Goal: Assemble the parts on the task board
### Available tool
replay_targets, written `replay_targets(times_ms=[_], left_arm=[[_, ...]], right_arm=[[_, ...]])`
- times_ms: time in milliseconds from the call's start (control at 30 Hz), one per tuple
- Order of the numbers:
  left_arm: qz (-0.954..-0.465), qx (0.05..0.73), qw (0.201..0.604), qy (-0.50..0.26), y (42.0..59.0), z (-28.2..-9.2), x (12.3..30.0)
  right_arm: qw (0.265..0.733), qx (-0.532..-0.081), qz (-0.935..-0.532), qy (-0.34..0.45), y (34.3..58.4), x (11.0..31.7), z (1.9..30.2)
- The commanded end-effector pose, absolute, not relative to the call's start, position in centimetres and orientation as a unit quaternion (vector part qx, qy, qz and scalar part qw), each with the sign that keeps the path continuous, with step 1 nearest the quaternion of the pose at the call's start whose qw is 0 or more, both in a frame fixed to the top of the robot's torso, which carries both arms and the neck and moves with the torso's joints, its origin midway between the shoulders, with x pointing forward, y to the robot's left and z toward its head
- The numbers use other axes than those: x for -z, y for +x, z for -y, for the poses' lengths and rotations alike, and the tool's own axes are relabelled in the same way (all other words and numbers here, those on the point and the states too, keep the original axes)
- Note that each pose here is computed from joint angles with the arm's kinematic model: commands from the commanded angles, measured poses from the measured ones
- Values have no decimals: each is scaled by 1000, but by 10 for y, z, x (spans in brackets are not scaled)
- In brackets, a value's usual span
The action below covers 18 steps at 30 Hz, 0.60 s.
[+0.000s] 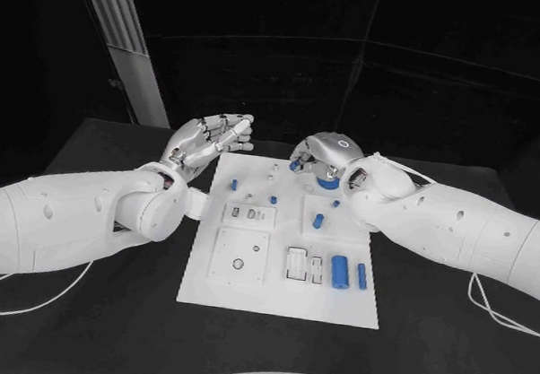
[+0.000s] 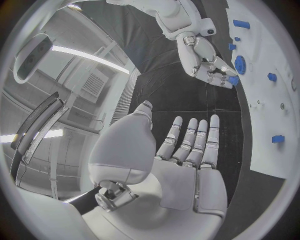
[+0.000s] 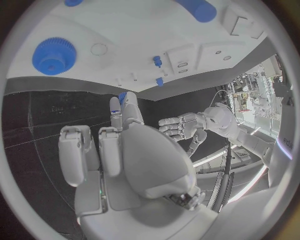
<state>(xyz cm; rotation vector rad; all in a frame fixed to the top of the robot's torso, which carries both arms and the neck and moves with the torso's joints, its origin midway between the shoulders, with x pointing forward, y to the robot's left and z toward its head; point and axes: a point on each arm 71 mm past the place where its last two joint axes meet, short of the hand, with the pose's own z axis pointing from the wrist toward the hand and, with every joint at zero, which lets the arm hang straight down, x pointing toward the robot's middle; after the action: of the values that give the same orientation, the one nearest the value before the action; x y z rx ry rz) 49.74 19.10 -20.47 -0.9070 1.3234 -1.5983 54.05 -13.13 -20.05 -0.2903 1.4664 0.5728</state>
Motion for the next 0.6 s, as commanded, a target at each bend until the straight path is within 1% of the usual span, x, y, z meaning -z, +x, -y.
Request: replay_targets(times_ms=[33, 300, 600], left_arm=[[-442, 707, 463, -302, 493, -192, 186], [-441, 707, 463, -301, 493, -191, 186], [-441, 708, 463, -301, 492, -191, 185]], right_arm=[[712, -276, -631, -135, 542, 195, 125], [708, -267, -638, -140, 551, 198, 116], [704, -243, -651, -146, 561, 203, 108]])
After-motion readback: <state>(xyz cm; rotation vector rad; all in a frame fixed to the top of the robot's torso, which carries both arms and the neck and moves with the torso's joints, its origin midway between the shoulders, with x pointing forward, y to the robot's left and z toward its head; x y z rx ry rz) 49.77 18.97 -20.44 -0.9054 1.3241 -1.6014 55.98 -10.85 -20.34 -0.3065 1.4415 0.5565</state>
